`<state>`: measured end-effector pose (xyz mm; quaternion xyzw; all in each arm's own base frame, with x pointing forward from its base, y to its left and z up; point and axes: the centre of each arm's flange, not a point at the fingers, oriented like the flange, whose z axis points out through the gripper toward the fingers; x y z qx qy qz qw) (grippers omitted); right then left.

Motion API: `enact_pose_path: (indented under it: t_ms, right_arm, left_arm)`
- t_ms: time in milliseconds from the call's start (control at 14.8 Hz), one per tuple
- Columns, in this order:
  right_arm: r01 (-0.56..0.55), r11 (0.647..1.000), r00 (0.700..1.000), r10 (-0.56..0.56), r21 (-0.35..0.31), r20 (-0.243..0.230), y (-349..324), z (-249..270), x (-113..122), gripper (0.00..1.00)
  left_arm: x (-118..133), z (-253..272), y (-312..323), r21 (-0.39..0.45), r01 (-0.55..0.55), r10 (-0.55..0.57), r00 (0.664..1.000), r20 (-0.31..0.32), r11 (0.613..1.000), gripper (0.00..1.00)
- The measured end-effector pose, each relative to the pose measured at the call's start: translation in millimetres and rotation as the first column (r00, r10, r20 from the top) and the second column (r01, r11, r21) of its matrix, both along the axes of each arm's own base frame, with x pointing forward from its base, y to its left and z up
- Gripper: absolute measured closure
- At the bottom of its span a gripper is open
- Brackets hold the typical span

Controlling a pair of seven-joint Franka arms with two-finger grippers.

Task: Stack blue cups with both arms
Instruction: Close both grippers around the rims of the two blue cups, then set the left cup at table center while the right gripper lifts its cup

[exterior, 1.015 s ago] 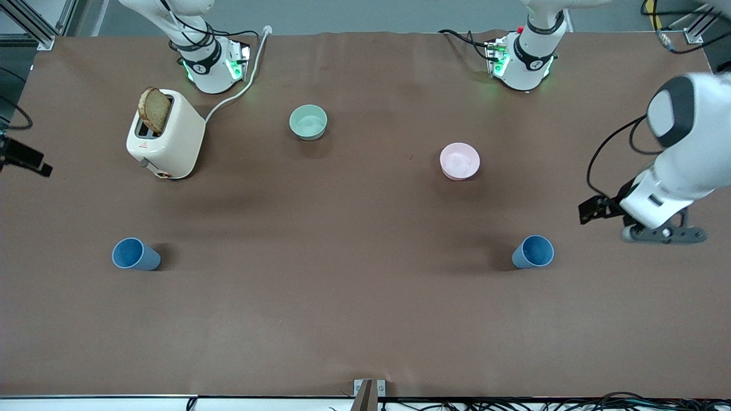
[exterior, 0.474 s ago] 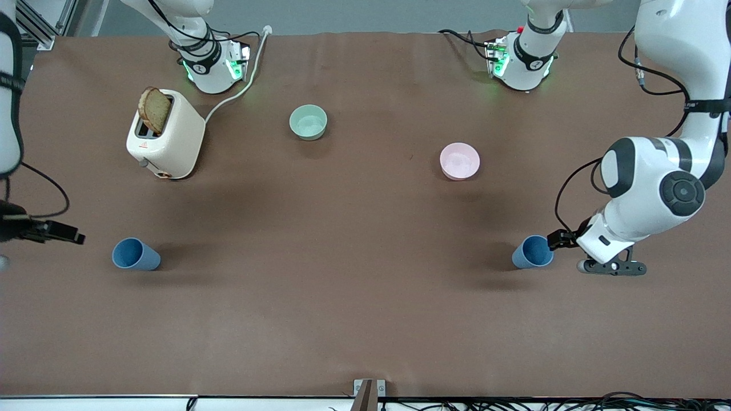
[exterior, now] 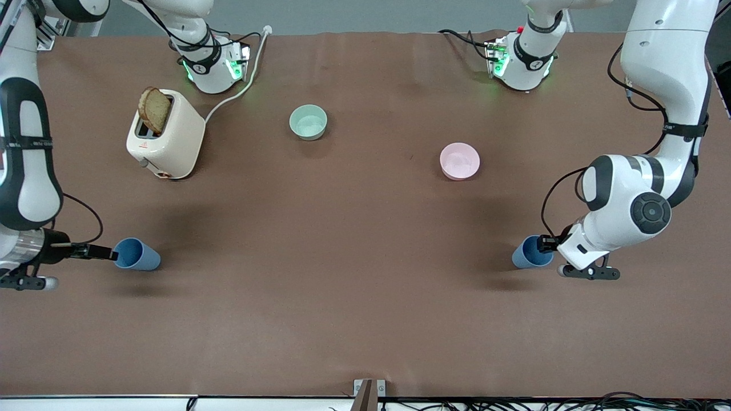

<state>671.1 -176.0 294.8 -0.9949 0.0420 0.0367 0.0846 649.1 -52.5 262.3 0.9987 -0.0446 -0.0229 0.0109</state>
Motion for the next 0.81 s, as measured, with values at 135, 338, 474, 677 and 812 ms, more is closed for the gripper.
enact_pose_path:
  t_ms: [135,338,474,677,812]
  right_arm:
    - [-0.009,1.000,1.000,0.009,0.000,-0.006,0,-18,-3,0.05]
    - [-0.030,1.000,1.000,0.030,-0.002,-0.003,-3,-37,-13,0.15]
    - [-0.030,1.000,0.999,0.030,0.001,-0.009,-5,-42,-16,0.37]
    - [-0.016,1.000,1.000,0.016,0.026,-0.008,-3,-45,-17,0.71]
    - [-0.015,0.999,1.000,0.015,0.032,-0.006,-2,-45,-17,0.89]
  left_arm:
    - [-1,-7,0,0.000,0.000,0.000,1.000,-0.011,1.000,0.60]
    - [-1,-12,-5,-0.005,0.007,-0.007,1.000,-0.017,1.000,0.86]
    - [0,-7,-19,-0.023,0.018,-0.018,1.000,-0.008,1.000,0.93]
    - [-1,3,-65,-0.081,-0.026,0.025,1.000,-0.004,0.996,0.95]
    - [-8,15,-115,-0.121,-0.082,0.082,0.997,-0.009,0.989,0.95]
